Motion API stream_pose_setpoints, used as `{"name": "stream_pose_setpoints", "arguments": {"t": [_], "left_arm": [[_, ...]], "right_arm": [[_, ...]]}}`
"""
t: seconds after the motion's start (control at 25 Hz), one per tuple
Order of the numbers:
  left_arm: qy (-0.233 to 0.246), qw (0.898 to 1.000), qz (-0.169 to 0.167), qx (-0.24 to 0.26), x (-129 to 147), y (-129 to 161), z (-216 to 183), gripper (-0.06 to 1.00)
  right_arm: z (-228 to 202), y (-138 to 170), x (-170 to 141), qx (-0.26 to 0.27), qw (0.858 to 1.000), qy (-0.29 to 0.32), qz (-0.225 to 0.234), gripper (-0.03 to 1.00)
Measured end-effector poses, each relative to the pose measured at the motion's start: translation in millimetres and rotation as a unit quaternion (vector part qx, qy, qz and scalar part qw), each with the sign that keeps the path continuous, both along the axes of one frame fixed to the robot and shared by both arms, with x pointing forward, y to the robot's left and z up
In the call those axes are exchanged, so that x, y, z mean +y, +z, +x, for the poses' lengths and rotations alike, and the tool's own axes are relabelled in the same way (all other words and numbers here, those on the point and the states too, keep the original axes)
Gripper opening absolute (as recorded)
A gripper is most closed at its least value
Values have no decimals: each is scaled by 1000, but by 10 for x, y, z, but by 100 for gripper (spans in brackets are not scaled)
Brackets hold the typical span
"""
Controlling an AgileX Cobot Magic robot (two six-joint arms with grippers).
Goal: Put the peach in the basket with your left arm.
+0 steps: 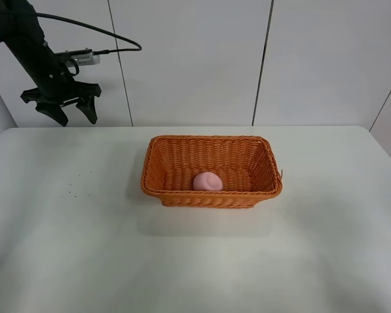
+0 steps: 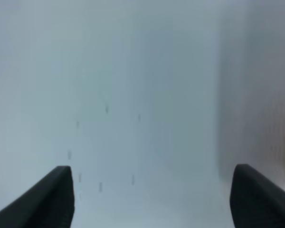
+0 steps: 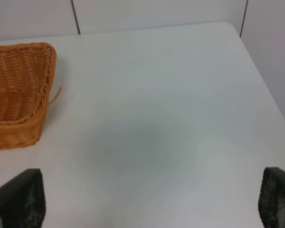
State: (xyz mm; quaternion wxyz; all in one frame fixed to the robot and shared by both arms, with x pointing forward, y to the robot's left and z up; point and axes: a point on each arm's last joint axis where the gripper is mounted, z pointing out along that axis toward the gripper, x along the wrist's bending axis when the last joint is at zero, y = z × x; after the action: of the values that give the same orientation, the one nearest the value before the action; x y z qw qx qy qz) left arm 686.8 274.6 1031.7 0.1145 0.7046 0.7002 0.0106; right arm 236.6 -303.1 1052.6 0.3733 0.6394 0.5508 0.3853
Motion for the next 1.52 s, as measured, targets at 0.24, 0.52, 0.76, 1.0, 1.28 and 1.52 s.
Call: {"name": "stream_pose_setpoints", "arguments": {"t": [0.24,0.52,0.76,1.0,1.28,1.52], "left_arm": [[-5,999,4,43,26,162,-729,78],[-7,997,9,81,67,207,-1811,78],[-13,996,39,73,150,144,-2720,78],[-9,999,44,-13,183,52,-3435,78],[0,982,40,-184,203,23,-4024,78],[6,946,35,-323,215,87,-4420,78]], "right_arm": [[0,0,0,0,1000,0,0,69],[0,0,0,0,1000,0,0,69],[0,0,0,0,1000,0,0,69],[0,0,0,0,1000,0,0,69],[0,0,0,0,1000,0,0,69],[0,0,0,0,1000,0,0,69]]}}
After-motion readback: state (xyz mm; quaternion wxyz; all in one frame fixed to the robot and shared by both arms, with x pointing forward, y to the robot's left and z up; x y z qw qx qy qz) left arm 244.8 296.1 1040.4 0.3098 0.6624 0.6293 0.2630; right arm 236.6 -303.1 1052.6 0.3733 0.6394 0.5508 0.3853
